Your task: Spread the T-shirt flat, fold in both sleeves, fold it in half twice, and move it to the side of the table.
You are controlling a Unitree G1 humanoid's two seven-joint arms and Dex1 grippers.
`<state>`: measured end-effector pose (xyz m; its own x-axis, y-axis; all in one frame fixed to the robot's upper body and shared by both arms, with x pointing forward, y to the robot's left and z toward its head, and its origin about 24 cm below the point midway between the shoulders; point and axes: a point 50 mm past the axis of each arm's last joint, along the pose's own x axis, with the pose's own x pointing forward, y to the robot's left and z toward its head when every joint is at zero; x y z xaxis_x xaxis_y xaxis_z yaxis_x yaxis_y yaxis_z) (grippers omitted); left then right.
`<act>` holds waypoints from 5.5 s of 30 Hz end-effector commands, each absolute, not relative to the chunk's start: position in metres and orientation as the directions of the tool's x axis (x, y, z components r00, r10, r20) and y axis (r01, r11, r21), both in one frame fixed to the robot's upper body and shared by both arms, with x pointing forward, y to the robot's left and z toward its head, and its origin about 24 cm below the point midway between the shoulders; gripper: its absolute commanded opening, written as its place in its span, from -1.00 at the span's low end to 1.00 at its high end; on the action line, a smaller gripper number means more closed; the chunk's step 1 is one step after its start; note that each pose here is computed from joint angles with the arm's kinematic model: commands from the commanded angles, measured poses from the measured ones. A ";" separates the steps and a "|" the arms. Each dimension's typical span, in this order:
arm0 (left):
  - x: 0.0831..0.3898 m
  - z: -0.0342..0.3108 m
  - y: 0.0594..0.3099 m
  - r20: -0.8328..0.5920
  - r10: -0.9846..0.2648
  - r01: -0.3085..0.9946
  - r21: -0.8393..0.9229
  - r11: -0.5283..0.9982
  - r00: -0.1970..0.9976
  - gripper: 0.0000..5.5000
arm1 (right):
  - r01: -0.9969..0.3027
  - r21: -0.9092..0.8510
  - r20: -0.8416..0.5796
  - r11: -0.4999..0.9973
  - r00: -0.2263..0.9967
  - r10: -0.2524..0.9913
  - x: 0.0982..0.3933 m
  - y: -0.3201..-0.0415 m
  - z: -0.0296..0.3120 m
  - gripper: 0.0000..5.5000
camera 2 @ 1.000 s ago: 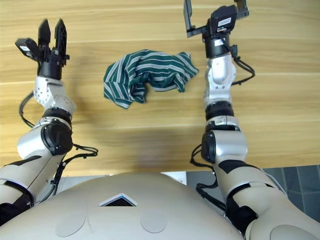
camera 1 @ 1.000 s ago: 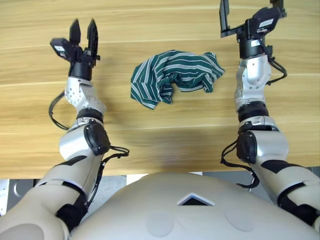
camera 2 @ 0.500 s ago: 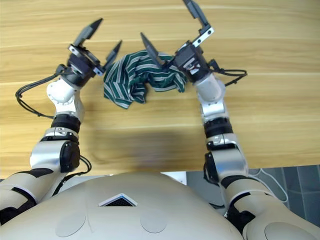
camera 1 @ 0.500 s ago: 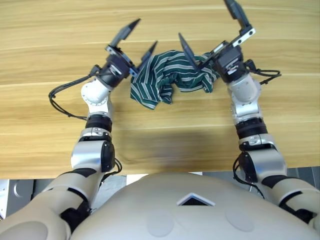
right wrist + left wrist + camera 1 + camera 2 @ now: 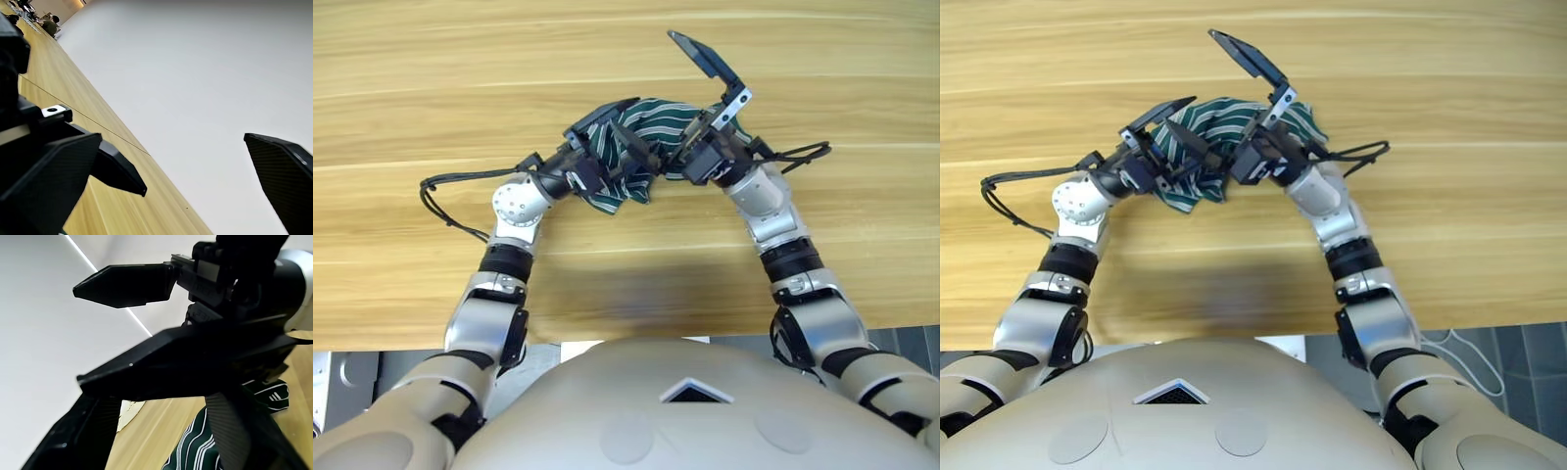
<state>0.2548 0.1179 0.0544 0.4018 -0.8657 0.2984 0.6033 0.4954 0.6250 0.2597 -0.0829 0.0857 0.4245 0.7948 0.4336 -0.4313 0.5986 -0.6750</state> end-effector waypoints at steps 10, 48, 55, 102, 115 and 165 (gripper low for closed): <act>0.264 0.071 0.119 0.364 -0.843 0.540 0.650 0.535 0.396 0.05 | -0.373 -0.734 0.301 0.567 0.570 0.764 0.274 -0.119 0.072 0.95; 0.255 -0.011 0.233 -0.646 -0.645 0.813 0.579 -0.065 0.409 0.05 | -0.459 -0.886 -0.433 -0.070 0.764 0.479 0.280 -0.248 0.013 0.95; 0.261 0.014 0.272 -0.690 -0.539 0.782 0.617 -0.090 0.483 0.05 | -0.474 -0.869 -0.494 -0.145 0.804 0.332 0.282 -0.283 0.021 0.95; 0.201 0.028 0.201 -0.645 -0.725 0.737 0.608 -0.294 0.243 0.05 | -0.765 -0.607 -0.757 -0.214 0.474 0.451 0.197 -0.251 0.016 0.78; 0.211 0.032 0.197 -0.690 -0.675 0.739 0.592 -0.321 0.260 -0.73 | -0.760 -0.615 -0.745 -0.210 0.473 0.470 0.196 -0.244 0.012 -0.19; 0.305 0.103 0.276 -0.817 -0.459 0.865 0.470 -0.179 0.349 -1.00 | -0.686 -0.637 -0.770 -0.352 0.591 0.241 0.337 -0.258 0.130 -0.99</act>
<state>0.2205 0.2694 0.0989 0.4058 -0.7480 -0.5252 0.7240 -0.0877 0.6842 0.2098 -0.2669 0.0947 0.4576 0.6350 -0.6224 -0.6460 -0.2436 -0.7234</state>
